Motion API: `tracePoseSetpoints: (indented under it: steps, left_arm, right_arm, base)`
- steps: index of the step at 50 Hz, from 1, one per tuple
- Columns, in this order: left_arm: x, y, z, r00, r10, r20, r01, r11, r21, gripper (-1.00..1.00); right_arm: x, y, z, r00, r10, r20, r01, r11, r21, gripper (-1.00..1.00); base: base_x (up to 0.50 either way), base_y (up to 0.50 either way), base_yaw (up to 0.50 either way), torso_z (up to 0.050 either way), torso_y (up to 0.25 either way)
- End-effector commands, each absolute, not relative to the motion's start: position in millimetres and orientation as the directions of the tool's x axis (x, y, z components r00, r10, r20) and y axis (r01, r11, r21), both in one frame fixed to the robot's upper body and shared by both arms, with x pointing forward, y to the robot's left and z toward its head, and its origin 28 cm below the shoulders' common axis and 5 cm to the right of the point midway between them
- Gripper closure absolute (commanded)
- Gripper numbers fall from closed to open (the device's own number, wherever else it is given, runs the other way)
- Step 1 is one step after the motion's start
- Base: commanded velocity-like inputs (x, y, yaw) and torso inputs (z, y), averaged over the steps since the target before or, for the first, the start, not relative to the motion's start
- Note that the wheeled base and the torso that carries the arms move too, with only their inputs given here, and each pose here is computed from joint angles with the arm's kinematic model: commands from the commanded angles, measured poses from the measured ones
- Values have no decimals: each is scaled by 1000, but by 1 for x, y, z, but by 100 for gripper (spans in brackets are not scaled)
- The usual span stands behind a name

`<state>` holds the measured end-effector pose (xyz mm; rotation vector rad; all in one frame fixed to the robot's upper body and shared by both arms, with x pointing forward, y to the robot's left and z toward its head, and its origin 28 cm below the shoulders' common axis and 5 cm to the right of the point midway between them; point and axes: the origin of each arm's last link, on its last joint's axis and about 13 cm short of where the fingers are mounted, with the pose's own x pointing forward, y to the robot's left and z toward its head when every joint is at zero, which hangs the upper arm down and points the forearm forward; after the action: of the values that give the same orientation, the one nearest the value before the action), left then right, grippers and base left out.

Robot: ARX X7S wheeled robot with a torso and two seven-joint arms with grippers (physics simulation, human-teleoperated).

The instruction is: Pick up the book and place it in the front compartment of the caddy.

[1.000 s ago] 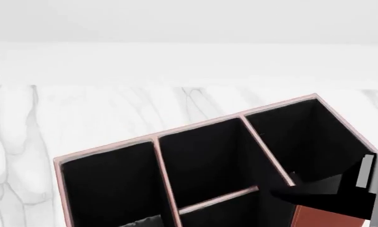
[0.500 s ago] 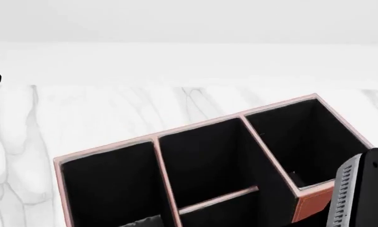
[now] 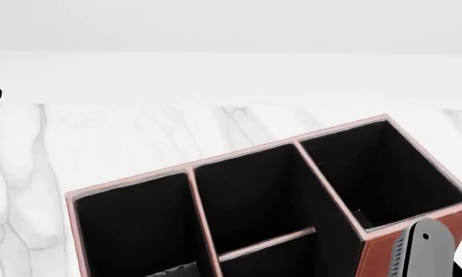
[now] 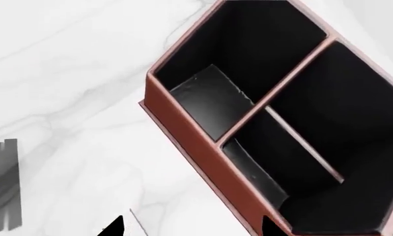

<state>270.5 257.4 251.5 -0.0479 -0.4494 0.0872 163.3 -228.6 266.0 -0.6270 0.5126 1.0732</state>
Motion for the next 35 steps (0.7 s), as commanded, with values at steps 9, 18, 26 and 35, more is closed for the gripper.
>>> tracePoseSetpoints:
  steps: [9, 18, 26, 35]
  left_arm:
    - [271, 257, 251, 898, 92, 430, -72, 995, -63, -100]
    - [271, 256, 250, 900, 89, 427, -69, 996, -63, -100]
    - [271, 256, 250, 900, 91, 427, -70, 996, -63, -100]
    - [271, 256, 251, 899, 89, 428, -69, 996, -62, -100]
  right_arm:
    - [164, -231, 247, 360, 576, -734, -921, 343, -182, -100]
    - [164, -231, 240, 338, 555, -760, -925, 344, -160, -100]
    - [162, -232, 237, 328, 531, -781, -925, 348, -151, -100]
    - [162, -233, 234, 314, 502, -806, -925, 354, -140, -100]
  base:
    - [0, 0, 0, 0, 0]
    - [0, 0, 0, 0, 0]
    - [0, 0, 0, 0, 0]
    - [0, 0, 0, 0, 0]
